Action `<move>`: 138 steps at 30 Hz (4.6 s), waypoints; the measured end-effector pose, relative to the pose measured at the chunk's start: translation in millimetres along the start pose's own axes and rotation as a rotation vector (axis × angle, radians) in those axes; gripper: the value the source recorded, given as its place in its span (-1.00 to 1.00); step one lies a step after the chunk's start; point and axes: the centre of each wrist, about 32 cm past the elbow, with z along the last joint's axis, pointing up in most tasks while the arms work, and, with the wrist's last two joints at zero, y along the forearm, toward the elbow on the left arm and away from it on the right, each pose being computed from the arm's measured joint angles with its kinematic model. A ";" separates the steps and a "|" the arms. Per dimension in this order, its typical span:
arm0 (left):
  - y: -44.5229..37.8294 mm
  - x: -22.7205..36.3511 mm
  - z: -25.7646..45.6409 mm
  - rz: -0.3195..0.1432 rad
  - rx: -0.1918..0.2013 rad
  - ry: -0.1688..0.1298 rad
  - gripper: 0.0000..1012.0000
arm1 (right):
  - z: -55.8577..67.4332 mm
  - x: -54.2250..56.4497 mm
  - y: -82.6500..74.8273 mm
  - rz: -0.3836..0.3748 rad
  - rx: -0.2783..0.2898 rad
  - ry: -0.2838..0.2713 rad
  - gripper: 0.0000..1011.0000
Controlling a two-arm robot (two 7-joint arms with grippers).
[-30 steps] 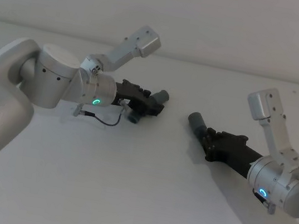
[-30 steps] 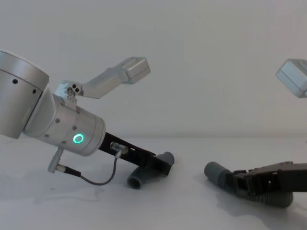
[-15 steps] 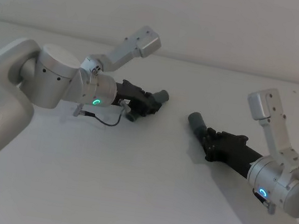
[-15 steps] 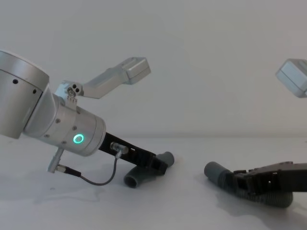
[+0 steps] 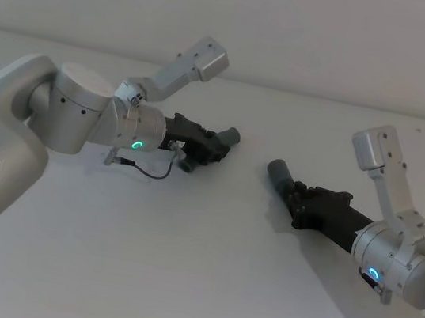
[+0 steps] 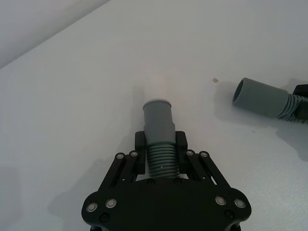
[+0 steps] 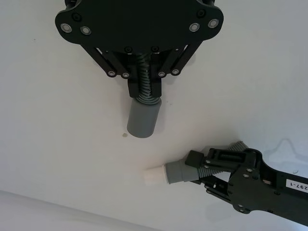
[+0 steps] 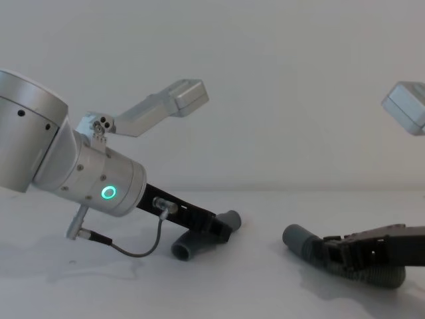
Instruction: Use both hands to pick up one end of the pipe from the table, align the ends, and insert them.
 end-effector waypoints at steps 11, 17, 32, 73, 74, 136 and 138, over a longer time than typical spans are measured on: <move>-0.1 0.7 0.5 0.001 -0.002 -0.002 -0.30 | 1.7 -1.2 1.4 -0.001 0.002 -0.006 -0.72; -3.2 8.3 10.0 -0.010 -0.024 -0.045 -0.30 | 8.3 -3.1 6.1 -0.021 0.020 -0.043 -0.72; -14.3 37.2 62.3 -0.034 -0.101 -0.262 -0.30 | 34.8 13.7 9.0 -0.080 0.117 -0.223 -0.73; 0.6 31.0 196.1 -0.128 -0.010 -1.222 -0.30 | 78.7 125.2 -54.6 -0.008 0.248 -1.103 -0.73; 1.0 29.6 197.3 -0.128 -0.008 -1.239 -0.30 | 79.2 126.3 -55.4 -0.003 0.251 -1.118 -0.73; 17.8 -13.3 183.4 -0.055 -0.112 -1.239 -0.30 | 114.0 187.7 -61.9 0.141 0.235 -1.352 -0.73; 18.0 -13.7 182.8 -0.054 -0.114 -1.234 -0.30 | 114.9 190.0 -64.2 0.136 0.227 -1.359 -0.73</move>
